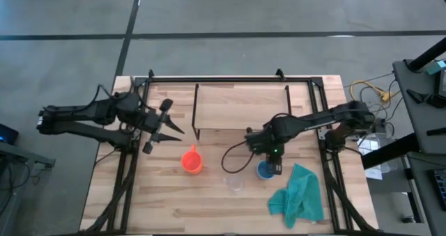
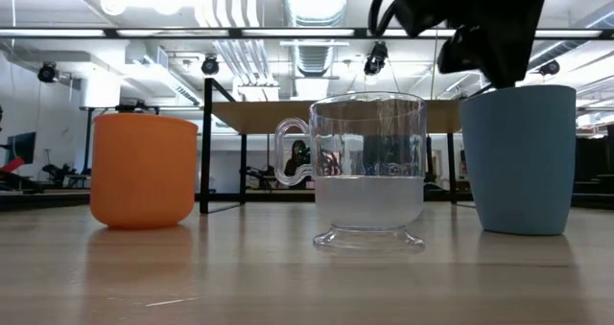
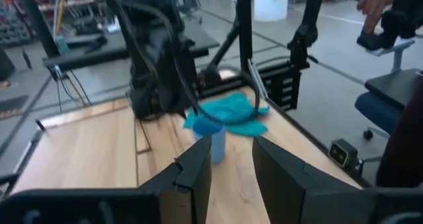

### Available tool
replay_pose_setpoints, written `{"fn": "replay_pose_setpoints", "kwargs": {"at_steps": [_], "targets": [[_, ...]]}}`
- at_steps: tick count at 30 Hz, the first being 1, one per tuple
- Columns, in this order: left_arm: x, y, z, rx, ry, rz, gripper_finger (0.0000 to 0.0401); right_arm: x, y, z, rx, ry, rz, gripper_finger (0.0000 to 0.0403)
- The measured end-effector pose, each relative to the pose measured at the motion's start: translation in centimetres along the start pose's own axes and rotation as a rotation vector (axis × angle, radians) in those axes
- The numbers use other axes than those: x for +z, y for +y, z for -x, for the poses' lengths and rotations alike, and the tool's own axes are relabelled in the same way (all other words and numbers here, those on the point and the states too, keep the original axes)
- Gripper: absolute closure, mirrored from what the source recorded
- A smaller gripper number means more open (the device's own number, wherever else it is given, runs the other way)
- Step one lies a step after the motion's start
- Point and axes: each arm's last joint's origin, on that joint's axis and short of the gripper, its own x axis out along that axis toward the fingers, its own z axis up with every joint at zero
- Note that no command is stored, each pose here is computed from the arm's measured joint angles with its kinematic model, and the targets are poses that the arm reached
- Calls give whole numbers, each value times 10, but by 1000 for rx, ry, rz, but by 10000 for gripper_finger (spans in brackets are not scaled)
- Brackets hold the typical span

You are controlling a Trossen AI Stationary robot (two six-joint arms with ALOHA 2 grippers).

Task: Stack small to large cups/mugs on shelf
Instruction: Put the blue cup on the shelf

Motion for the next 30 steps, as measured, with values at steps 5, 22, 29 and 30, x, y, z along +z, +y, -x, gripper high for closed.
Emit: {"fn": "replay_pose_setpoints", "kwargs": {"at_steps": [5, 22, 29, 30], "targets": [[7, -2, 10, 8, -41, -12, 304, 6, 2, 0, 3, -9, 24, 267], [8, -3, 14, 10, -50, -14, 304, 20, 3, -14, -22, -24, 46, 257], [7, -2, 11, 9, -44, -12, 304, 33, 1, -39, -46, 55, 30, 257], [7, -2, 12, 9, -45, -12, 304, 34, 0, -43, -50, 68, 27, 257]]}}
